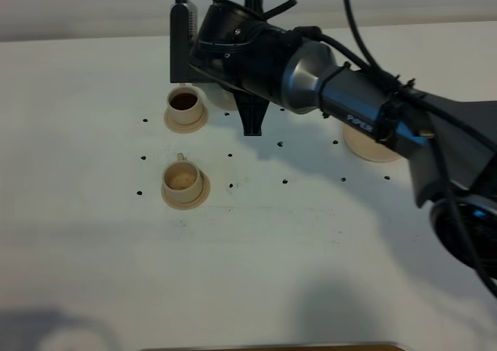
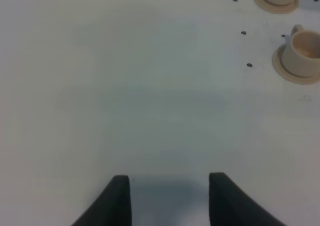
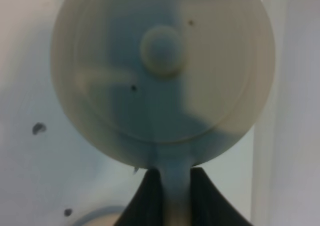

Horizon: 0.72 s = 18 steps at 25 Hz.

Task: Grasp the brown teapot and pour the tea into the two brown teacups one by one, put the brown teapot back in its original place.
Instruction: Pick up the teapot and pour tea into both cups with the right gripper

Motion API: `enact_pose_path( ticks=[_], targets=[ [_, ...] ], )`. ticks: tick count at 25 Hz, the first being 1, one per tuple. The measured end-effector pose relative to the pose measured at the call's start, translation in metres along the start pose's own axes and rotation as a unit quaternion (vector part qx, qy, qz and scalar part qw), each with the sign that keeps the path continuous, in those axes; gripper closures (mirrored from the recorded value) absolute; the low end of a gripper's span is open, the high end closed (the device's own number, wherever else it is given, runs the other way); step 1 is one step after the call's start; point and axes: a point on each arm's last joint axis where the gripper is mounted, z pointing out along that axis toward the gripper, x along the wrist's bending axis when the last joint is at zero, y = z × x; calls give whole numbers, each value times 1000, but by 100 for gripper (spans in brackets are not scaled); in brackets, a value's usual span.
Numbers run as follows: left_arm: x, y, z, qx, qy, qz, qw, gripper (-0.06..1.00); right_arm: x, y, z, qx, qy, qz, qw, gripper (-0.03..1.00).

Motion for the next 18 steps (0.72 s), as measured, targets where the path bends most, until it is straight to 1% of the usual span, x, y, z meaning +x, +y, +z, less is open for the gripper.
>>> enact_pose_path(
  ticks=[7,13,18],
  targets=[
    [0,0,0,0,0,0,1000,51,8,-22,-20,-14,11,27,999,88],
    [0,0,0,0,0,0,1000,51,28,-35,-26,-31,22,41,998,88],
    [1,0,0,0,3,2,1000,51,47,-40,-37,-57,20,44,997,88]
  ],
)
